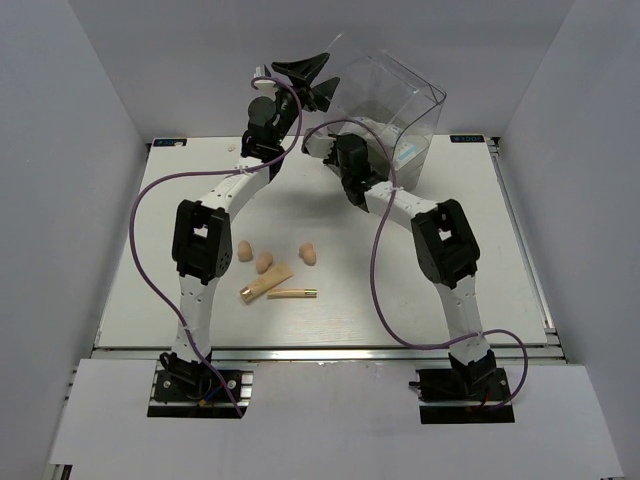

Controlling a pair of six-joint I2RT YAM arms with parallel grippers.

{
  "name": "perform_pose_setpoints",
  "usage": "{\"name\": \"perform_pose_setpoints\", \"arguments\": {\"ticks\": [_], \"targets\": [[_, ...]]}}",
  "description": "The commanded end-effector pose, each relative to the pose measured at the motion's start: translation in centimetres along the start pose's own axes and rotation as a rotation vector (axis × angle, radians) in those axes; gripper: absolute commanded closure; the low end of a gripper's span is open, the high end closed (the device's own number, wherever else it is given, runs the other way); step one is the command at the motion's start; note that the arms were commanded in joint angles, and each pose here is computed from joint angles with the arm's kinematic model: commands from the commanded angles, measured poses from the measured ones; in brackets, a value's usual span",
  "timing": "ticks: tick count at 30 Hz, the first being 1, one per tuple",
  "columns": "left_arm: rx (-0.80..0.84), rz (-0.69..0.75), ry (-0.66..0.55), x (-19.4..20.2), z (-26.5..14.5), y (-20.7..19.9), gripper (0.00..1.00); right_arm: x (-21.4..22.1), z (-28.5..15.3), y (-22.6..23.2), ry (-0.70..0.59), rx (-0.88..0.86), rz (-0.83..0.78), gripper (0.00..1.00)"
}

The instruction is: Organize the makeup

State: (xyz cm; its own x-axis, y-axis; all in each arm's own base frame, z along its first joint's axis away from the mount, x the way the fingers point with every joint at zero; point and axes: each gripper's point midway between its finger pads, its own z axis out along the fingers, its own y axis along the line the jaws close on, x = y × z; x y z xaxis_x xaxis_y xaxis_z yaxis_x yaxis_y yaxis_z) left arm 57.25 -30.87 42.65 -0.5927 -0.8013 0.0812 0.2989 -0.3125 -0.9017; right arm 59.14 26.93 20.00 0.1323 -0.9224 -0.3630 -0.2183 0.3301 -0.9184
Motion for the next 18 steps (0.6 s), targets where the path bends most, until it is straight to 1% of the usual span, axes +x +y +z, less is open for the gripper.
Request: {"name": "perform_pose_setpoints", "arguments": {"ticks": [1,7,9,10,12,13,14,15,16,18], "targets": [[0.132,0.024,0.005,0.3,-0.1,-6.2,0.10,2.4,0.5,-3.5,0.067,0.094,0.044,0.82],[0.136,0.022,0.004,0.2,-0.1,-6.3,0.10,3.9,0.5,-4.4,0.103,0.112,0.047,0.83],[0.138,0.023,0.005,0.2,-0.1,-6.4,0.10,3.7,0.3,-4.5,0.091,0.101,0.049,0.83],[0.138,0.024,0.004,0.2,-0.1,-6.4,0.10,2.7,-0.3,-4.4,0.037,0.066,0.049,0.78],[0.137,0.024,0.002,0.1,0.0,-6.4,0.10,1.8,-1.0,-3.8,-0.021,0.009,0.058,0.65],[0.137,0.025,0.001,0.0,-0.1,-6.4,0.10,0.1,-1.8,-4.5,-0.090,-0.005,0.064,0.50],[0.137,0.023,-0.001,0.0,0.0,-6.4,0.10,-0.1,-2.3,-3.5,-0.111,-0.038,0.062,0.44],[0.138,0.023,0.003,0.1,0.0,-6.5,0.10,-0.8,-2.7,-3.6,-0.141,-0.044,0.073,0.41],[0.137,0.024,0.002,0.1,0.0,-6.4,0.10,-2.2,-3.4,-4.4,-0.200,-0.045,0.084,0.38],[0.139,0.025,0.004,0.1,0.1,-6.5,0.10,-3.5,-4.2,-3.6,-0.265,-0.085,0.098,0.39]]}}
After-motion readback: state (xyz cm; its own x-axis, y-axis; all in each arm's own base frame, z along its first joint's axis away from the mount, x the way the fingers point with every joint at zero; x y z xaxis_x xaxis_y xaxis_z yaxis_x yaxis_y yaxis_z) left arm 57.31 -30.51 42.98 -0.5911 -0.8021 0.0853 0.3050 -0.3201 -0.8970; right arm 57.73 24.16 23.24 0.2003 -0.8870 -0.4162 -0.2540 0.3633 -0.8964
